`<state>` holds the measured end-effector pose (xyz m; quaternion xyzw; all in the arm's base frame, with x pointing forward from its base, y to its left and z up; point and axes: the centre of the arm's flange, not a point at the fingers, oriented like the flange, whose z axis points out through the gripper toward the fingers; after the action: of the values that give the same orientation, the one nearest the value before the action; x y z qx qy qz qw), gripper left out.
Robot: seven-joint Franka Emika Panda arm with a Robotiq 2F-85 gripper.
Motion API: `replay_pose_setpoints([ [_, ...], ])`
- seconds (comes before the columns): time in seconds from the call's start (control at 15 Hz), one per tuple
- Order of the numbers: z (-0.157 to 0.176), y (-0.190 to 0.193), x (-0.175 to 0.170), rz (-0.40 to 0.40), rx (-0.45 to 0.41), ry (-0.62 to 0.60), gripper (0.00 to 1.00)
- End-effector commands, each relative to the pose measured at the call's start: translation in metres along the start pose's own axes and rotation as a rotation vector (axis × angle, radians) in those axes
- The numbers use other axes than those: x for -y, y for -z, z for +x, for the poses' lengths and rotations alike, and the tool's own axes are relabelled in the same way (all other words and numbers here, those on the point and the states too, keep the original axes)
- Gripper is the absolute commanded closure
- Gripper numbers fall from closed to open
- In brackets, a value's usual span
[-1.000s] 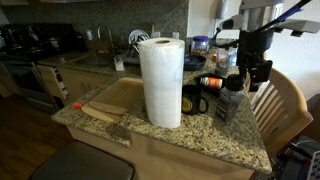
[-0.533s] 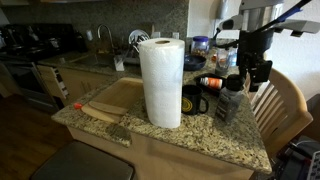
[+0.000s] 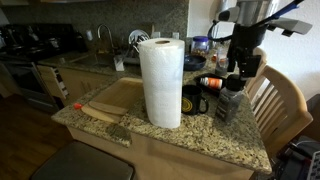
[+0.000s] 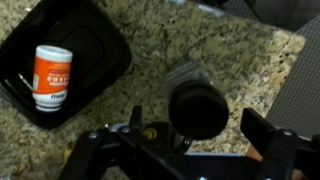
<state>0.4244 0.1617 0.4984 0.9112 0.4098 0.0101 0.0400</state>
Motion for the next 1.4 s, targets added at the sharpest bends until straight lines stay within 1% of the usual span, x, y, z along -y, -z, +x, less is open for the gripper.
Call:
replay_pose_setpoints([
  [0.0, 0.007, 0.004, 0.001, -0.031, -0.04, -0.002, 0.0],
  [0.07, 0.012, 0.007, 0.003, -0.052, -0.067, 0.0, 0.0],
  [0.13, 0.015, 0.007, 0.005, -0.061, -0.076, 0.001, 0.0],
  [0.33, 0.017, 0.007, 0.006, -0.064, -0.078, 0.003, 0.0],
  [0.53, 0.002, 0.004, 0.004, -0.017, 0.014, -0.038, 0.0],
  [0.6, 0.01, 0.002, 0.007, -0.039, -0.027, -0.013, 0.0],
  [0.73, 0.006, 0.001, 0.006, -0.026, -0.002, -0.025, 0.0],
  [1.0, 0.005, 0.001, 0.006, -0.025, 0.001, -0.028, 0.0],
  [1.2, 0.006, -0.004, 0.007, 0.029, 0.035, -0.01, 0.0],
  [1.27, 0.005, -0.001, 0.008, -0.007, 0.008, -0.024, 0.0],
  [1.33, 0.005, -0.002, 0.009, -0.002, 0.015, -0.024, 0.0],
])
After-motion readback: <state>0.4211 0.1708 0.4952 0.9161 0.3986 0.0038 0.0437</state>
